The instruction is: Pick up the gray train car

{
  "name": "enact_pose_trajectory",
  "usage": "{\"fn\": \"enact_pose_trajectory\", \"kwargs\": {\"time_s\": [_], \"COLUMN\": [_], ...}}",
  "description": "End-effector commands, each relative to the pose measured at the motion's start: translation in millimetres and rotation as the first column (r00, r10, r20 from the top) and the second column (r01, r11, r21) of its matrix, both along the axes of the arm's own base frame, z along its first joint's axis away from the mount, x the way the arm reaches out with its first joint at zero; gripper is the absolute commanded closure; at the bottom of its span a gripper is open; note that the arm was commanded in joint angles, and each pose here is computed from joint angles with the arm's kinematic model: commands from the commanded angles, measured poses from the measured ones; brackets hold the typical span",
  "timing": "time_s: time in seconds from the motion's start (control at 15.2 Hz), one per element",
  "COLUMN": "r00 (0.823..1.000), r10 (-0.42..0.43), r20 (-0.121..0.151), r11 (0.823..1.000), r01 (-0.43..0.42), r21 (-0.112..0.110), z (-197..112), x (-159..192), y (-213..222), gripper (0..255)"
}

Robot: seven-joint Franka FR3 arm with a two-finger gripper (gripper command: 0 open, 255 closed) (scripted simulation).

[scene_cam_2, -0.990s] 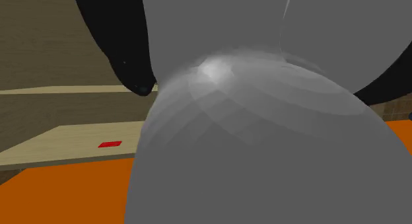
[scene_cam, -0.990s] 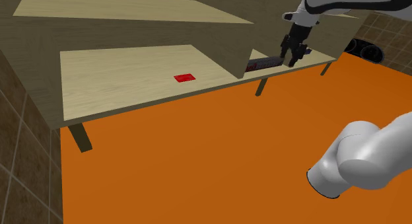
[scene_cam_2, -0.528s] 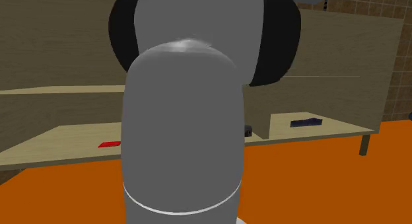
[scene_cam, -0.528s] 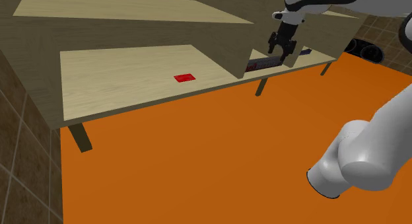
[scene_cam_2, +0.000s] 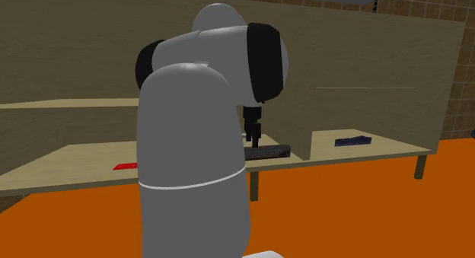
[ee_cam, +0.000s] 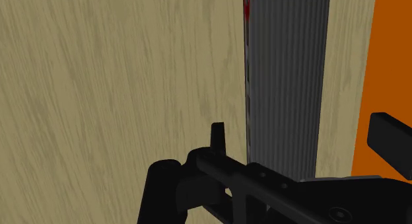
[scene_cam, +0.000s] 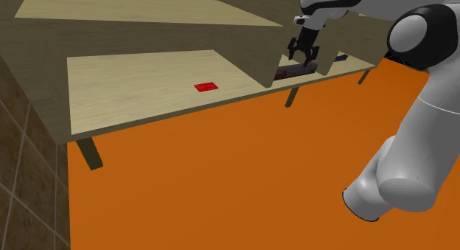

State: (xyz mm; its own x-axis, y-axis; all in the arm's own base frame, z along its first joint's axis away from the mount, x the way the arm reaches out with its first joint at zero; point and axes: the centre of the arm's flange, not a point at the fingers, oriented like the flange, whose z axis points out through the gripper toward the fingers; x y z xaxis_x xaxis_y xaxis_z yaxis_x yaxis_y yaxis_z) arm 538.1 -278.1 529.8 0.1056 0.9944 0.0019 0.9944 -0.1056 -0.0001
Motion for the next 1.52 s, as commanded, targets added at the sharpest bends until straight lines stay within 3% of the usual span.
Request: {"fn": "enact_pose_trajectory", "kwargs": {"time_s": [0.0,0.26,0.33,0.92,1.45], "r00": [1.000,1.000,1.000,1.000,1.000], "r10": [0.003,0.003,0.003,0.003,0.003], "r20": [0.001,0.001,0.001,0.001,0.001], "r11": [1.000,1.000,1.000,1.000,1.000], "r01": [-0.003,-0.003,-0.003,-0.003,-0.003], "r21": [0.000,0.000,0.000,0.000,0.000], "z": [-9.9,-23.5,-23.2,-23.5,18.7], "x": [1.1,1.1,1.1,1.1,1.1], "y": [-0.4,-0.4,-0.1,-0.4,-0.4], "gripper": [0,0,255,255,255]}}
